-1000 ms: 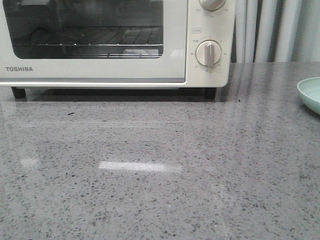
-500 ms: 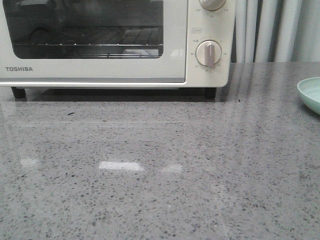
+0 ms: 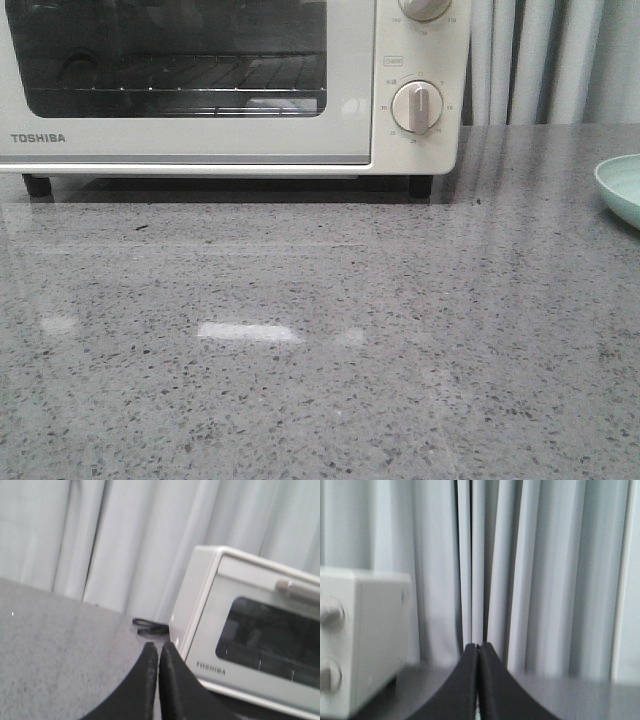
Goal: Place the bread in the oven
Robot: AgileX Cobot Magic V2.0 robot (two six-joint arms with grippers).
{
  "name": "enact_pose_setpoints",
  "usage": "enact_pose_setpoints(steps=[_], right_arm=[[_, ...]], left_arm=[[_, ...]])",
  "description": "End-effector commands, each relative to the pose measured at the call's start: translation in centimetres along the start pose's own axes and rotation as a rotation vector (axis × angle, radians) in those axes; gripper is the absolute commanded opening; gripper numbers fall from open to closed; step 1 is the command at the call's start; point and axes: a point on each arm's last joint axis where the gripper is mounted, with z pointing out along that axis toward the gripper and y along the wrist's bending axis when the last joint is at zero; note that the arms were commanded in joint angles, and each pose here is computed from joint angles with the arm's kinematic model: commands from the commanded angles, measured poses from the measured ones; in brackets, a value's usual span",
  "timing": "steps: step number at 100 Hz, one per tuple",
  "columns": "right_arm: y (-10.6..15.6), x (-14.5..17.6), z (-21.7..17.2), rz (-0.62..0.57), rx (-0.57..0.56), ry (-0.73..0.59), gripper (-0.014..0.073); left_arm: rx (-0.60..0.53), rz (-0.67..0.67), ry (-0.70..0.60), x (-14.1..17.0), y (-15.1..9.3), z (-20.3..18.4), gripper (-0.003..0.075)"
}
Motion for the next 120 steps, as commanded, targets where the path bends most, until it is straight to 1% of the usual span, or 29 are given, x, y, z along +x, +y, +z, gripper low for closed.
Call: enact_pose_setpoints(steps=[1, 9, 17, 24, 26, 29, 32, 33, 34, 35, 36, 38, 45, 49, 54, 59, 63, 67, 68, 70, 73, 80, 83, 92, 100, 108, 120], right_arm=[[0.1, -1.6, -0.4, -0.009, -0.002, -0.207, -0.0071], [0.1, -2.2, -0.6, -0.007, -0.002, -0.279, -0.0071], [0.1, -2.1, -0.5, 0.008, -0.004, -0.263, -0.0071], [0.0, -1.8, -0.3, 0.126, -0.011, -0.194, -0.0068], [-0.1, -1.8, -0.2, 0.184, -0.013, -0.163, -0.0068], [-0.1, -1.9, 0.0, 0.232, -0.011, -0.127, -0.0068], [-0.2, -2.3, 0.1, 0.252, -0.004, -0.088, -0.0068], [-0.2, -2.2, 0.2, 0.252, 0.000, -0.057, -0.0068], [-0.2, -2.4, 0.2, 0.252, 0.000, -0.064, -0.0068], [-0.3, -2.2, 0.3, 0.252, 0.005, -0.030, -0.0068], [-0.3, -2.5, 0.3, 0.252, 0.007, -0.025, -0.0068], [-0.4, -2.5, 0.4, 0.252, 0.016, 0.033, -0.0068], [-0.6, -3.2, 0.8, 0.246, 0.031, 0.124, -0.0068], [-0.6, -3.7, 1.0, 0.213, 0.031, 0.136, -0.0068], [-0.6, -4.4, 1.5, 0.152, 0.020, 0.109, -0.0068], [-0.7, -5.1, 1.9, 0.152, 0.017, 0.087, -0.0068], [-0.8, -5.7, 2.3, 0.153, 0.022, 0.110, -0.0068], [-1.0, -6.3, 2.7, 0.155, 0.036, 0.175, -0.0068], [-1.0, -6.2, 2.8, 0.155, 0.041, 0.209, -0.0068], [-1.1, -6.7, 3.0, 0.155, 0.046, 0.227, -0.0068], [-1.3, -6.8, 3.4, 0.155, 0.058, 0.301, -0.0068], [-1.6, -7.9, 4.3, 0.155, 0.078, 0.403, -0.0068], [-1.7, -8.7, 4.7, 0.155, 0.084, 0.421, -0.0069], [-2.0, -10.0, 6.1, 0.158, 0.100, 0.509, -0.0068], [-2.3, -11.4, 7.4, 0.161, 0.113, 0.573, -0.0068], [-2.5, -12.1, 8.7, 0.161, 0.124, 0.650, -0.0069], [-2.6, -12.7, 10.6, 0.134, 0.118, 0.685, -0.0069]], left_arm=[[-0.004, -0.017, -0.130, -0.6, 0.2, -0.3, -0.0021], [-0.004, -0.017, -0.136, -0.6, 0.2, -0.3, -0.0021], [-0.007, -0.042, -0.133, -0.6, 0.3, -0.3, -0.0021], [-0.019, -0.100, -0.146, -0.7, 0.4, -0.3, -0.0021], [-0.025, -0.126, -0.166, -0.9, 0.5, -0.4, -0.0021], [-0.033, -0.149, -0.187, -1.1, 0.6, -0.4, -0.0021], [-0.035, -0.167, -0.210, -1.4, 0.6, -0.4, -0.0021], [-0.035, -0.173, -0.213, -1.5, 0.6, -0.4, -0.0021], [-0.038, -0.175, -0.220, -1.5, 0.7, -0.5, -0.0021], [-0.036, -0.179, -0.221, -1.5, 0.7, -0.5, -0.0021], [-0.036, -0.178, -0.226, -1.7, 0.6, -0.5, -0.0021], [-0.033, -0.181, -0.229, -1.8, 0.6, -0.5, -0.0021], [-0.021, -0.182, -0.233, -2.3, 0.4, -0.5, -0.0021], [-0.015, -0.184, -0.235, -2.6, 0.3, -0.5, -0.0021], [-0.007, -0.186, -0.248, -3.2, 0.2, -0.5, -0.0021], [0.003, -0.189, -0.265, -3.8, 0.0, -0.6, -0.0021], [0.014, -0.192, -0.272, -4.5, -0.2, -0.7, -0.0021], [0.037, -0.193, -0.257, -5.2, -0.5, -0.7, -0.0021], [0.042, -0.192, -0.251, -5.3, -0.6, -0.7, -0.0021], [0.058, -0.181, -0.232, -5.7, -0.9, -0.7, -0.0021], [0.084, -0.158, -0.195, -6.2, -1.3, -0.6, -0.0021], [0.130, -0.094, -0.092, -7.3, -2.1, -0.5, -0.0022], [0.145, -0.071, -0.045, -7.9, -2.5, -0.5, -0.0022], [0.166, -0.029, 0.034, -9.4, -3.2, 0.0, -0.0021], [0.176, 0.002, 0.066, -11.1, -3.7, 0.7, -0.0021], [0.183, 0.028, 0.096, -12.6, -4.2, 1.6, -0.0021], [0.185, 0.041, 0.136, -14.4, -4.9, 3.7, -0.0021]])
